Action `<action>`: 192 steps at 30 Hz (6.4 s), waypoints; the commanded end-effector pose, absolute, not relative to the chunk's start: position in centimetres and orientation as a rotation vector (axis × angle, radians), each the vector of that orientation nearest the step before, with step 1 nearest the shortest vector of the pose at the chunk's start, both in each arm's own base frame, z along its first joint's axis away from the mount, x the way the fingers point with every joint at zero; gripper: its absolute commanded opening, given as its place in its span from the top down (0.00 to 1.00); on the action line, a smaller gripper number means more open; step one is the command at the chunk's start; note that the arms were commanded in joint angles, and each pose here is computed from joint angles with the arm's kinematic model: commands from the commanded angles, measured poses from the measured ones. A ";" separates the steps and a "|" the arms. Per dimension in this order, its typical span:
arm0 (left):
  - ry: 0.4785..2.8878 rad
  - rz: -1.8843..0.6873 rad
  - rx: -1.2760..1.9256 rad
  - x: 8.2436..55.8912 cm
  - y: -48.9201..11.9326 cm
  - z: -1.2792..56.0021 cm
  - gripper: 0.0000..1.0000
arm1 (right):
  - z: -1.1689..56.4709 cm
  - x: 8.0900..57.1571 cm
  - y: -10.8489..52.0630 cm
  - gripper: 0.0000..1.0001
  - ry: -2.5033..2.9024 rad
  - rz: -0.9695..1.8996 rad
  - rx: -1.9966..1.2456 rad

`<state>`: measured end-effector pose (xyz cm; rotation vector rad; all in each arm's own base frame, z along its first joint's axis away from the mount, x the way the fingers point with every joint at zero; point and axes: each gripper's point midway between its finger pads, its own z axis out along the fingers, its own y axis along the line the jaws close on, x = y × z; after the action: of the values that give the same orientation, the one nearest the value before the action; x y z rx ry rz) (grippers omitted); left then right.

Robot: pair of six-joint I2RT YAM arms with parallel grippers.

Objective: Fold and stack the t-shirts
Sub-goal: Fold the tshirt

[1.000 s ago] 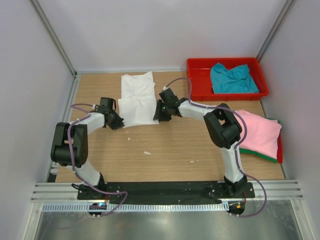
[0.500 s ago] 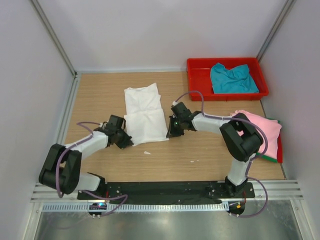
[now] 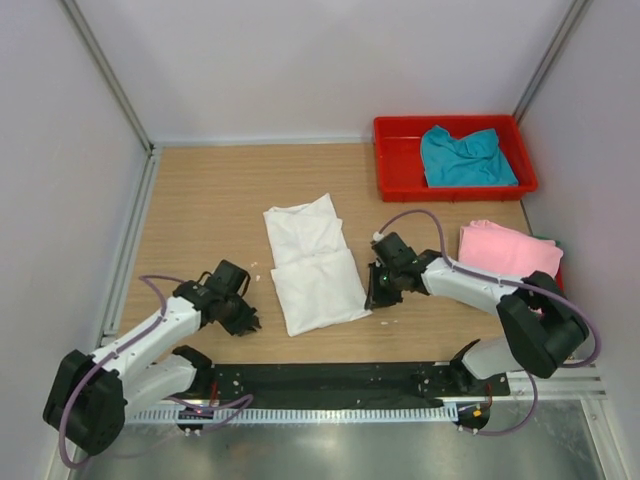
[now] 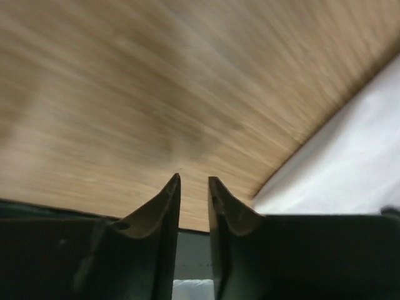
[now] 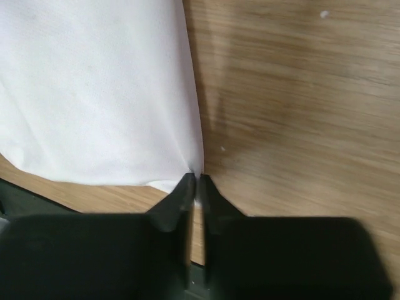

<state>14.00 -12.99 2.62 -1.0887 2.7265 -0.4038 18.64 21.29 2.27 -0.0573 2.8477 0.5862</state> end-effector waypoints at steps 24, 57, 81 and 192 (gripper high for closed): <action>2.558 -0.274 0.134 15.6 -26.2 16.4 0.30 | 13.4 20.8 15.4 0.12 2.665 0.685 0.487; 2.477 -0.605 -1.132 11.7 -22.5 4.7 0.51 | 3.2 18.5 19.6 0.41 2.824 0.747 0.201; 2.481 -0.472 -1.130 12.5 -21.7 3.2 0.61 | 2.8 19.0 20.9 0.73 2.814 0.716 0.177; 2.463 -0.473 -0.753 15.0 -21.3 18.0 1.00 | 19.0 24.0 20.3 0.99 2.596 0.760 0.222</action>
<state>14.83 -21.95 15.88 -0.6674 2.5612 -0.4672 23.95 20.20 17.05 0.2131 2.6743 0.7331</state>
